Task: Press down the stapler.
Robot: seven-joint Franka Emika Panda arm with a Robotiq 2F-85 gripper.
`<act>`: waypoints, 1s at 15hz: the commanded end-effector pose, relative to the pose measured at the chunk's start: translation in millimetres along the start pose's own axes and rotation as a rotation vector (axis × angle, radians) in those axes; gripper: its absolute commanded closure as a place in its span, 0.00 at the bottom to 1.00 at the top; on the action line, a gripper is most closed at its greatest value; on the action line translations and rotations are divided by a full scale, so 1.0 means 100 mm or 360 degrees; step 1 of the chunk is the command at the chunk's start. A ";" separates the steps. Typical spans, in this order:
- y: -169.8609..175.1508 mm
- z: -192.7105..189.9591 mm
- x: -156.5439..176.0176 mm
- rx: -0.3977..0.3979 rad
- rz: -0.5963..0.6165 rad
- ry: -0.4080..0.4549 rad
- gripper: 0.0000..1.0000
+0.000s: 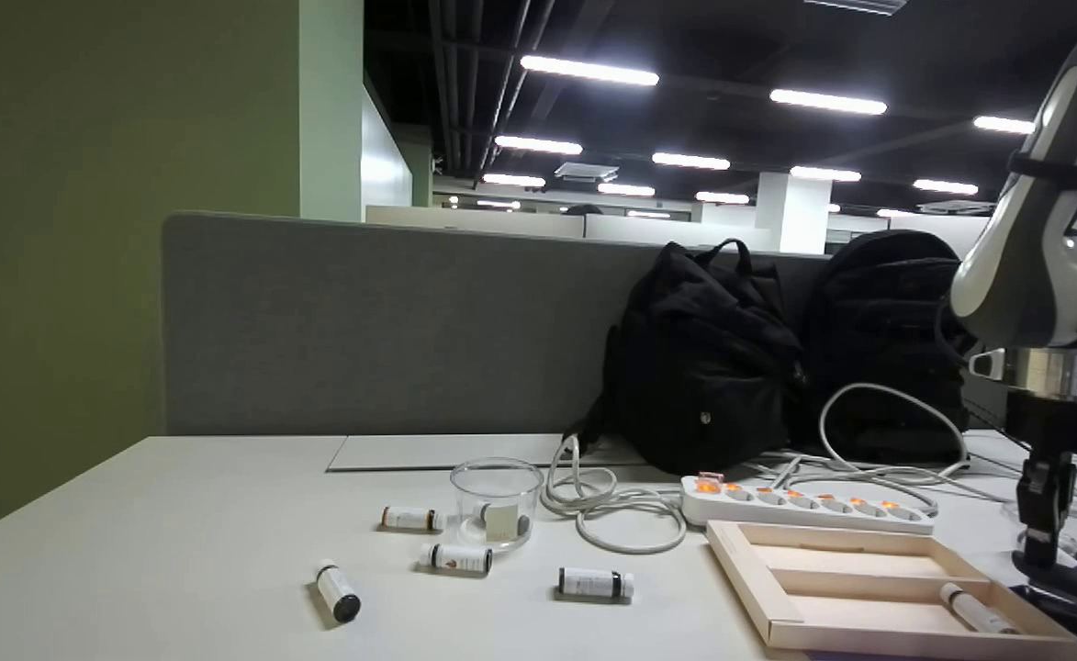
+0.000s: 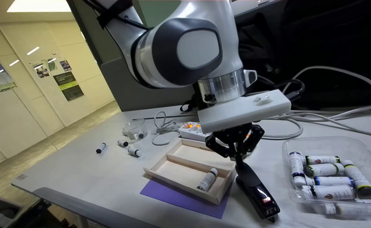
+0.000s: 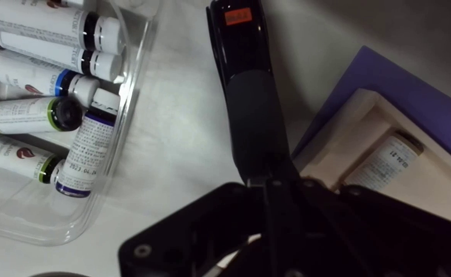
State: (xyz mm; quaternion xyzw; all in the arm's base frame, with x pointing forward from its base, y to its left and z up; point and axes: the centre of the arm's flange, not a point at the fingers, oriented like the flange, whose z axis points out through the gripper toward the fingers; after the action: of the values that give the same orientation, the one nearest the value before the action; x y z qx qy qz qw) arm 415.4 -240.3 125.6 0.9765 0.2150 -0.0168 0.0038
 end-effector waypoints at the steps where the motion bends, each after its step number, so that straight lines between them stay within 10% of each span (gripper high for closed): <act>1: 0.11 0.10 -0.01 0.0019 -0.0006 0.0008 1.00; 15: 0.50 0.42 0.01 0.0350 0.0123 -0.0142 1.00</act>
State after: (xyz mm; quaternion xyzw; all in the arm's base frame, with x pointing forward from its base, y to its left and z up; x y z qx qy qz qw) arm 435.1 -267.5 110.4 0.9778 0.1854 -0.0587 -0.0779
